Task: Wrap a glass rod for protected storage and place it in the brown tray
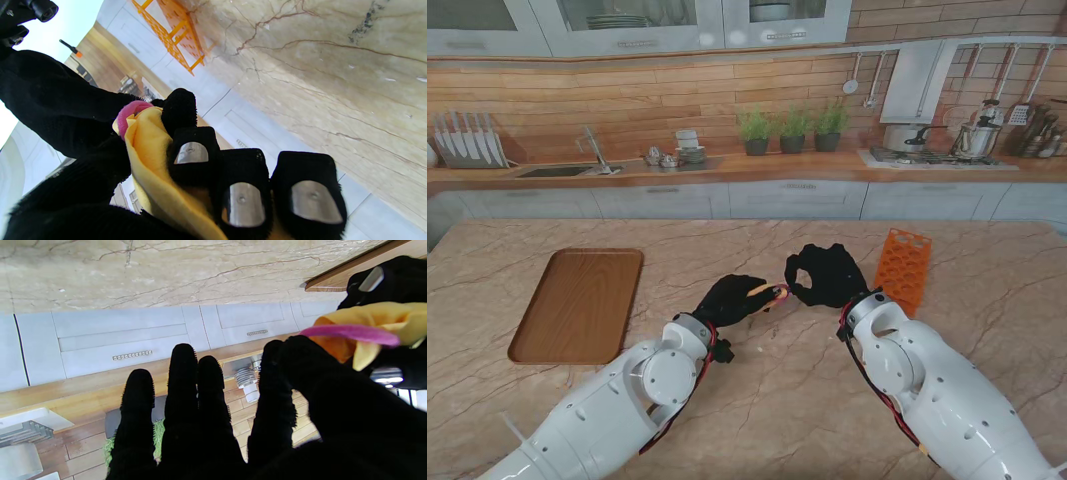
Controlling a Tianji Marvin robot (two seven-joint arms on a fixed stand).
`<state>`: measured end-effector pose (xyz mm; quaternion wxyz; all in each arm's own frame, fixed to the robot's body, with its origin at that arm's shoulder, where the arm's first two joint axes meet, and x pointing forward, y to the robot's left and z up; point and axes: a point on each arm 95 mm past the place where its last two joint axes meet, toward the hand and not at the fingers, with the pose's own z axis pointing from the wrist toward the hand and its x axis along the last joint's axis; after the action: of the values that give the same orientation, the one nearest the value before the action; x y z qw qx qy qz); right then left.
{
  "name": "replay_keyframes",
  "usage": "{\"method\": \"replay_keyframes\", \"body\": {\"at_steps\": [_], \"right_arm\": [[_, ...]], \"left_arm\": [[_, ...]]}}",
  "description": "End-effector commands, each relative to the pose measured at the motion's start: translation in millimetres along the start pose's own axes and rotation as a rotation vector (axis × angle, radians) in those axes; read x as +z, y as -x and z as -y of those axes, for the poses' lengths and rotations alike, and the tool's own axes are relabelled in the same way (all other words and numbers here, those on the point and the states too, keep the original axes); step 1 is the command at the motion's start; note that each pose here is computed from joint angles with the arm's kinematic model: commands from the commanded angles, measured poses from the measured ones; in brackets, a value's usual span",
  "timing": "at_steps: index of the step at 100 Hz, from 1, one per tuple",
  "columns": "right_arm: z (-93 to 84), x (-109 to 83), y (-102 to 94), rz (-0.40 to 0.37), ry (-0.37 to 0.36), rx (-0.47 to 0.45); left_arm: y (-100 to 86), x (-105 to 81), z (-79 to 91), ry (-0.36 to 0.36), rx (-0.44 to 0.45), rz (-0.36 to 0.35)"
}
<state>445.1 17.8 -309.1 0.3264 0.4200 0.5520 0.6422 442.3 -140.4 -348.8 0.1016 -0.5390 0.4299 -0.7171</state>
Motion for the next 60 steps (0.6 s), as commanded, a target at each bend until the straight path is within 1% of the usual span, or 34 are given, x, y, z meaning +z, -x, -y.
{"method": "replay_keyframes", "body": {"at_steps": [1,23,41,60], "right_arm": [[6.0,-2.7,-4.8,0.0,-0.018,0.02],[11.7,-10.4,-6.5,0.017,-0.036,0.091],[12.0,-15.7,-4.9,0.04,-0.031,0.221],[11.8,-20.0,-0.8,0.101,-0.056,0.373]], "left_arm": [[-5.0,0.6,-3.3,-0.011,-0.019,0.001],[-4.1,1.5,0.1,-0.037,-0.025,0.004],[-2.9,2.1,5.0,-0.059,-0.028,-0.009],[-1.5,3.3,13.0,-0.095,-0.036,-0.012]]}}
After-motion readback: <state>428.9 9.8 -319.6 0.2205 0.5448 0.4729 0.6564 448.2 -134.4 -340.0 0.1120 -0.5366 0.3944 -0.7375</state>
